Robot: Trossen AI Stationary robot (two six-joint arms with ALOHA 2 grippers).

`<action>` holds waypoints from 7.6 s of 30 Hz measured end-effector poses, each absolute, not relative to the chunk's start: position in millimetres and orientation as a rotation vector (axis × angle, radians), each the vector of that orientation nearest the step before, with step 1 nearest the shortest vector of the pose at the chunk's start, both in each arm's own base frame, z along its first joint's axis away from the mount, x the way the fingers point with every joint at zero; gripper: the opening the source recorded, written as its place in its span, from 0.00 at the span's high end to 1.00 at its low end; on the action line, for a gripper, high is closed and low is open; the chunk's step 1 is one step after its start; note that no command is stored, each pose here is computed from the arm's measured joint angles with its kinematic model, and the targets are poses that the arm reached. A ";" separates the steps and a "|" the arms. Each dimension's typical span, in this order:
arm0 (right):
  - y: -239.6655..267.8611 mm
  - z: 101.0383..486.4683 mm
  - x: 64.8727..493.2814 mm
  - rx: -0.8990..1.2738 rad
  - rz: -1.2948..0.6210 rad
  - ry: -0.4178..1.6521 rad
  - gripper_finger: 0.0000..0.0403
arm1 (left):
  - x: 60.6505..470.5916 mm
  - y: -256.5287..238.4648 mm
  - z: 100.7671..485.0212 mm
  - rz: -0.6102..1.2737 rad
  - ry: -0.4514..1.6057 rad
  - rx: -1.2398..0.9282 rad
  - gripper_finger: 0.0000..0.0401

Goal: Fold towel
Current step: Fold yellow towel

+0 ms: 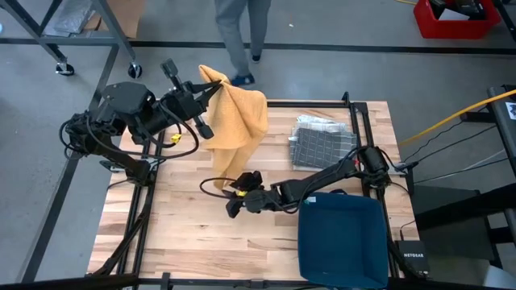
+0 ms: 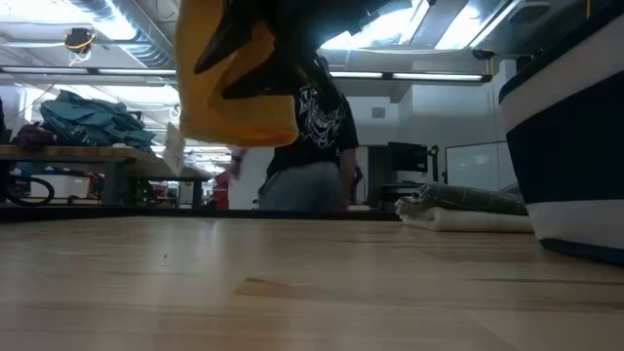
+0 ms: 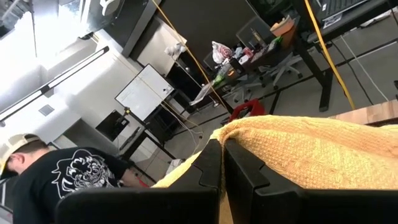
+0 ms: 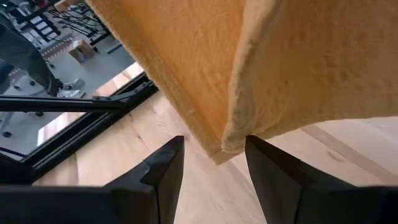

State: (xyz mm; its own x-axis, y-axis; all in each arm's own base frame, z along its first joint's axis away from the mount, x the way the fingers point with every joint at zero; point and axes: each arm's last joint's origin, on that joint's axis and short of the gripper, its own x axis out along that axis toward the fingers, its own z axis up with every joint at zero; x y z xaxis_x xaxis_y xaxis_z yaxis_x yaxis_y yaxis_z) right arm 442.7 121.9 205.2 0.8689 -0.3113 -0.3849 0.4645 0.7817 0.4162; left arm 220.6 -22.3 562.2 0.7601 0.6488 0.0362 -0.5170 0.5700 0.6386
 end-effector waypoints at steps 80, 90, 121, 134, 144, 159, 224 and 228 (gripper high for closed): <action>107.3 188.1 433.9 0.641 -0.614 0.404 0.56 | 220.7 -22.2 563.1 0.695 0.201 0.664 1.00; 105.5 189.8 434.0 0.613 -0.668 0.349 0.56 | 220.7 -22.2 562.9 0.694 0.202 0.664 1.00; 52.6 192.3 446.2 0.639 -0.744 0.307 0.56 | 220.7 -22.2 562.1 0.692 0.200 0.643 1.00; 45.9 191.9 447.3 0.617 -0.729 0.333 0.71 | 220.8 -22.6 558.0 0.680 0.228 0.637 1.00; 46.4 191.8 447.2 0.439 -0.686 0.398 0.97 | 220.7 -22.6 553.2 0.665 0.270 0.653 1.00; 40.7 168.9 418.1 0.196 -0.854 0.720 0.99 | 209.5 -22.6 516.7 0.634 0.562 0.639 1.00; 130.5 381.7 311.9 0.286 0.479 0.441 1.00 | 216.0 -20.4 182.1 0.601 1.218 0.289 0.81; 158.2 374.6 302.3 0.265 0.522 0.490 1.00 | 245.7 -24.9 189.3 0.419 0.988 0.127 0.81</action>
